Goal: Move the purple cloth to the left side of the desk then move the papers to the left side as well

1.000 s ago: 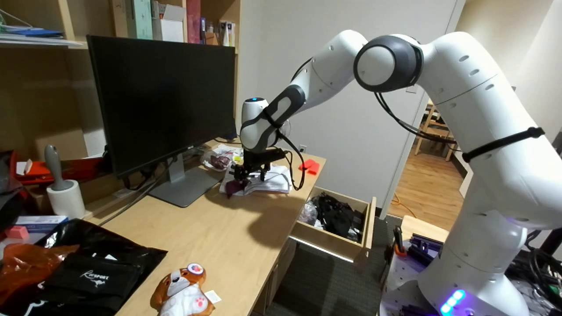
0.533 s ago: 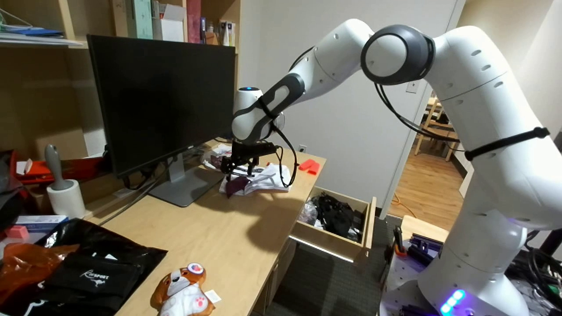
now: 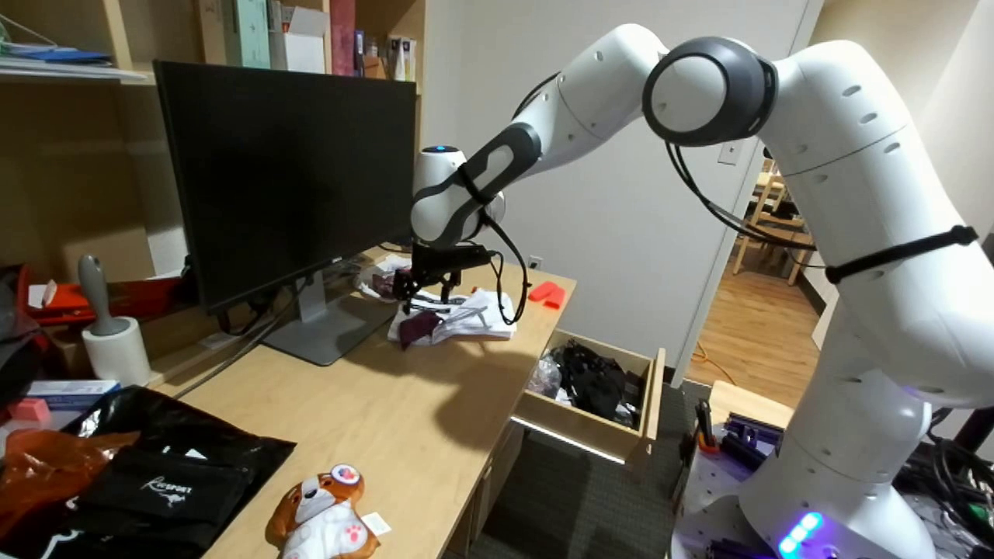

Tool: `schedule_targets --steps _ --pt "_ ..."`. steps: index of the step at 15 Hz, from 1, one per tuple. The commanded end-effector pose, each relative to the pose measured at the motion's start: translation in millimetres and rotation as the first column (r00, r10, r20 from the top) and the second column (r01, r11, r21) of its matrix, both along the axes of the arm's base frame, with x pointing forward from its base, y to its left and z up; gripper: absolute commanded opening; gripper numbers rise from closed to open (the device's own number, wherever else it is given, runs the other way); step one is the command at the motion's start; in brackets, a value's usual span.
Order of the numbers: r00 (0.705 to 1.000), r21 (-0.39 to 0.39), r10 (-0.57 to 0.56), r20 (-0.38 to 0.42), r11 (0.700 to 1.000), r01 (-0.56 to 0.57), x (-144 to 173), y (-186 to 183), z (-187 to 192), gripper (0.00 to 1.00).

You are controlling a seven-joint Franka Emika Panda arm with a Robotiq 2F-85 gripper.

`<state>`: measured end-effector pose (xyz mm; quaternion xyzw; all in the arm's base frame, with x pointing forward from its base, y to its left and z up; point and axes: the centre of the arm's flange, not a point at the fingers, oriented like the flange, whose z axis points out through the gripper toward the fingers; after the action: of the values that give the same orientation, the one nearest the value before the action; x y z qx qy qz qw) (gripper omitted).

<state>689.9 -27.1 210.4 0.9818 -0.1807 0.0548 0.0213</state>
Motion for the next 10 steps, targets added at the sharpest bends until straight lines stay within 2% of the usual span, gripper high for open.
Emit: schedule_targets --steps 1,3,4,10 --pt "0.998 -0.01 -0.048 -0.038 0.999 0.047 -15 3 10 1.0" --pt "0.995 0.002 -0.071 -0.07 0.997 0.071 -18 4 9 1.0" --pt "0.998 -0.003 -0.038 -0.042 0.999 0.038 -5 0 0 1.0" --pt "0.997 -0.002 -0.05 -0.06 0.999 0.05 -8 0 0 1.0"
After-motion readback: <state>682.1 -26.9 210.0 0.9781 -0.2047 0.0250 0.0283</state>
